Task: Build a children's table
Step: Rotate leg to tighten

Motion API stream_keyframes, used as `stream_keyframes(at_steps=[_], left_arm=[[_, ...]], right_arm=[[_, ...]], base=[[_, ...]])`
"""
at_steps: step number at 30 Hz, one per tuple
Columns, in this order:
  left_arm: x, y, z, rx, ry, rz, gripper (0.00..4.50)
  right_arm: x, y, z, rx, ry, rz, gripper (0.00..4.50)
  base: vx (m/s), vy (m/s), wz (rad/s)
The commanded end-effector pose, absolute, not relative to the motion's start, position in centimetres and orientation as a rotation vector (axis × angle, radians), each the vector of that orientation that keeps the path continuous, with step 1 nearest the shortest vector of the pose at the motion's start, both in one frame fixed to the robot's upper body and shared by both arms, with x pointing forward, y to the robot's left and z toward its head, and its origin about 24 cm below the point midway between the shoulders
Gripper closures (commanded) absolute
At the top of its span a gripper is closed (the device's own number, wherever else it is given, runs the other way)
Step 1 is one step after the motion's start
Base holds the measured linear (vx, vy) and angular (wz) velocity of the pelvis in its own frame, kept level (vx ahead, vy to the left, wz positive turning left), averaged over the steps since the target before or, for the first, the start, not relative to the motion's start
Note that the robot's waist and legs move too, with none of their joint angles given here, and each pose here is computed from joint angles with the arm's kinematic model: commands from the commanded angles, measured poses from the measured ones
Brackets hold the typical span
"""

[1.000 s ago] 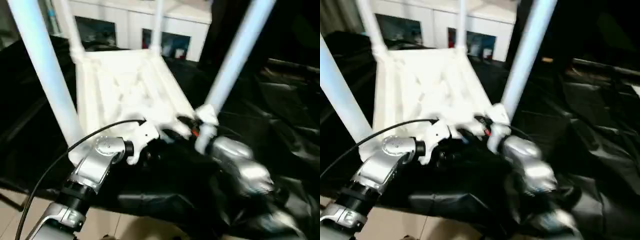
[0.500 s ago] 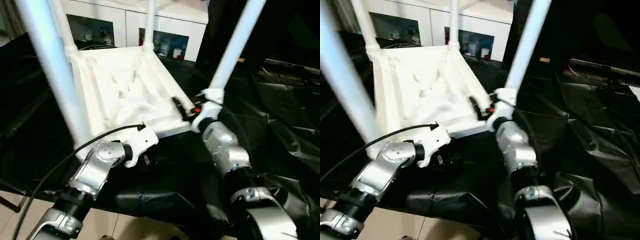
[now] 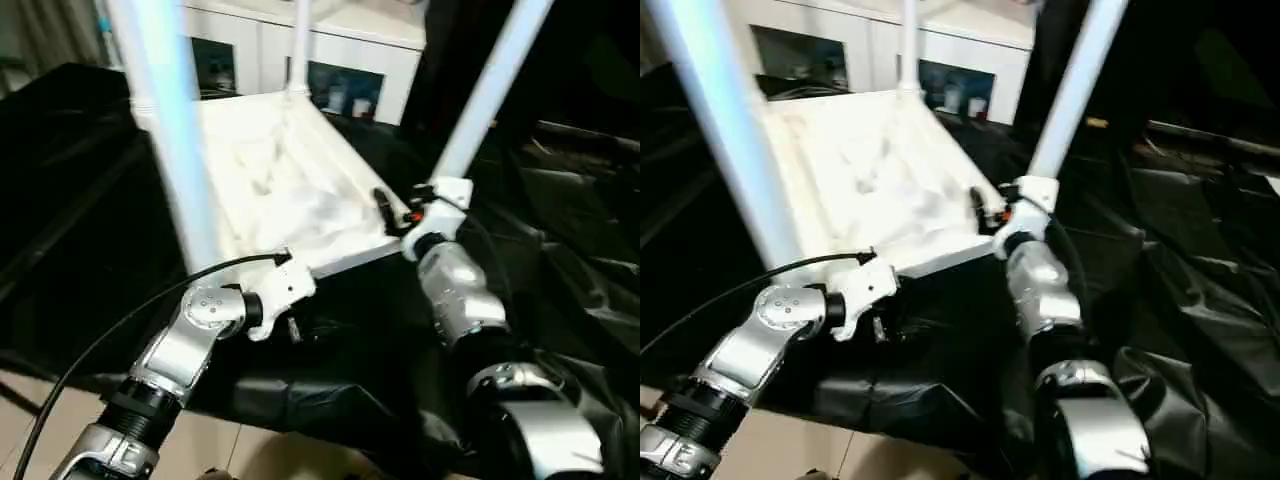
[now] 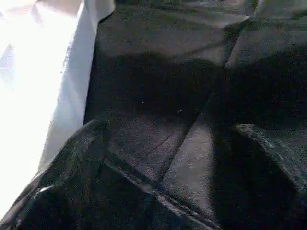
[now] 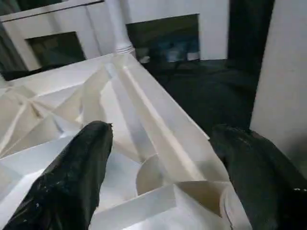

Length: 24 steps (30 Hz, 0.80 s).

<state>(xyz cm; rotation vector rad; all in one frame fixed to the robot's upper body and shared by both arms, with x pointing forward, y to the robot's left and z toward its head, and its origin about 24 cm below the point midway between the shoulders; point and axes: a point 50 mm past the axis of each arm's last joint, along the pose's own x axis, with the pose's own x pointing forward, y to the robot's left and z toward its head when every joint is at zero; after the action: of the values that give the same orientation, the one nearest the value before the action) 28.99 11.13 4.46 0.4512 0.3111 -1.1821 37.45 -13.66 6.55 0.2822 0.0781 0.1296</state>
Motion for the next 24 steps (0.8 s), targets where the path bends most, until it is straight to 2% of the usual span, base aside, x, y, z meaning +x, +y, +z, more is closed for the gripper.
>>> stream_keyframes(at_steps=[1,9,12,18,21,24], left_arm=[[28.9,11.4,4.7,0.449,0.298,-1.197,0.10],[29.0,11.4,5.4,0.396,0.244,-1.261,0.10],[28.8,10.9,5.8,0.345,0.210,-1.340,0.10],[28.3,11.0,7.0,0.213,0.172,-1.463,0.10],[28.0,12.1,7.5,0.188,0.205,-1.513,0.10],[28.3,13.7,8.9,0.213,0.113,-1.487,0.10]], right_arm=[[37.6,-17.1,7.0,0.290,0.042,-0.018,0.71],[37.5,-20.0,7.0,0.259,0.037,-0.139,0.71],[37.3,-21.0,6.8,0.248,0.042,-0.192,0.71],[37.2,-21.1,6.7,0.242,0.045,-0.205,0.71],[37.2,-21.2,6.7,0.239,0.039,-0.214,0.71],[36.9,-21.7,6.5,0.226,0.039,-0.242,0.71]], base=[[0.000,0.000,0.00],[0.000,0.000,0.00],[0.000,0.000,0.00],[0.000,0.000,0.00],[0.000,0.000,0.00],[0.000,0.000,0.00]])
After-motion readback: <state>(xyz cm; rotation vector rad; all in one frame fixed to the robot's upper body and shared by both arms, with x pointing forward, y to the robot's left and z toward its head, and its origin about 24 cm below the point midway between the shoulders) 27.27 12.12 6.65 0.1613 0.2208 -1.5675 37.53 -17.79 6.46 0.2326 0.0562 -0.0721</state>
